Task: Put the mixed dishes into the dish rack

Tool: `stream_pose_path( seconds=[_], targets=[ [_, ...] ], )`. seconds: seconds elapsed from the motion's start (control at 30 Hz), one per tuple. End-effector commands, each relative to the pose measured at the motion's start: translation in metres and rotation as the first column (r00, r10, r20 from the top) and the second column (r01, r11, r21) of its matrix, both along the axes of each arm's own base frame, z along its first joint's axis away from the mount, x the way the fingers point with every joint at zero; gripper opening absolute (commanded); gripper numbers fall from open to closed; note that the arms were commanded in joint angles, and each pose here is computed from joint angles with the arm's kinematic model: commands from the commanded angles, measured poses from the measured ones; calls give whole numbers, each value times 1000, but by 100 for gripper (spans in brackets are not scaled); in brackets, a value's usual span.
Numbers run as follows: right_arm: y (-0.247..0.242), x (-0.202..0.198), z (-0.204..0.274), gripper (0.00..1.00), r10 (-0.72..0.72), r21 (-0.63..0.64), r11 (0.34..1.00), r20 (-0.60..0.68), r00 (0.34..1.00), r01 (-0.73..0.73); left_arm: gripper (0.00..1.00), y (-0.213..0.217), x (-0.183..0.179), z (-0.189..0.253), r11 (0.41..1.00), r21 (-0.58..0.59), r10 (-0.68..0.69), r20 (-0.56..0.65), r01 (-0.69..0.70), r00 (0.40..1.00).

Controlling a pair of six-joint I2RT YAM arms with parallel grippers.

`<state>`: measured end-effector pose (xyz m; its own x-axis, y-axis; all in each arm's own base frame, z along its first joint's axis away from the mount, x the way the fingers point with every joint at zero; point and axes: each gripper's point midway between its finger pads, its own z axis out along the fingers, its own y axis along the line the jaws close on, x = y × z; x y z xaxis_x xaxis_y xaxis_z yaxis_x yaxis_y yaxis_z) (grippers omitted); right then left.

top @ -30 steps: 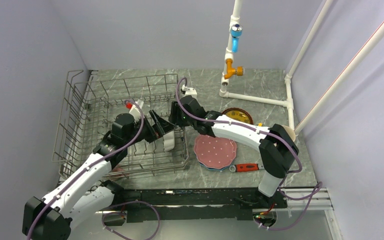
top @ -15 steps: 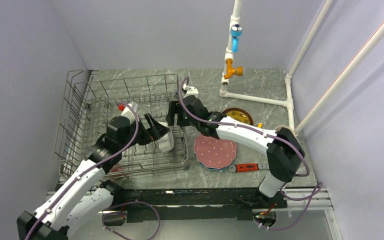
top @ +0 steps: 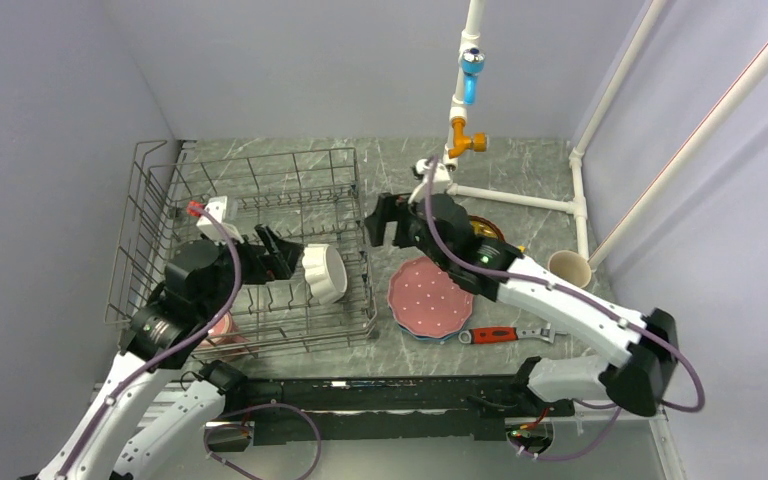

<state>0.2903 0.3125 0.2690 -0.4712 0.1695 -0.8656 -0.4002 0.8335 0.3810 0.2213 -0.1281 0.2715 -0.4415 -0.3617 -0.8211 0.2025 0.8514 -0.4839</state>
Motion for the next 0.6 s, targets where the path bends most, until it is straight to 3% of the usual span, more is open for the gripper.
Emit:
stream_pose_path(
  seconds=[0.0, 0.13, 0.23, 0.37, 0.57],
  targets=[
    [-80, 3, -24, 91, -245, -180, 950, 86, 966, 257, 99, 18, -4, 30, 997, 73, 20, 119, -29, 993],
    [-142, -9, -63, 88, -430, -259, 865, 61, 901, 430, 99, 14, -3, 37, 998, 62, 2, 151, -12, 989],
    [-166, -20, -98, 84, -475, -289, 848, -41, 879, 445, 99, 5, 0, 40, 997, 64, -40, 162, 30, 986],
    [-185, -30, -134, 64, -497, -295, 853, -205, 843, 431, 99, -11, 2, 42, 991, 75, -120, 147, 110, 982],
    [-201, -33, -165, 48, -541, -410, 818, -314, 780, 402, 99, -31, -1, 46, 972, 64, -231, 138, 224, 963]
  ],
)
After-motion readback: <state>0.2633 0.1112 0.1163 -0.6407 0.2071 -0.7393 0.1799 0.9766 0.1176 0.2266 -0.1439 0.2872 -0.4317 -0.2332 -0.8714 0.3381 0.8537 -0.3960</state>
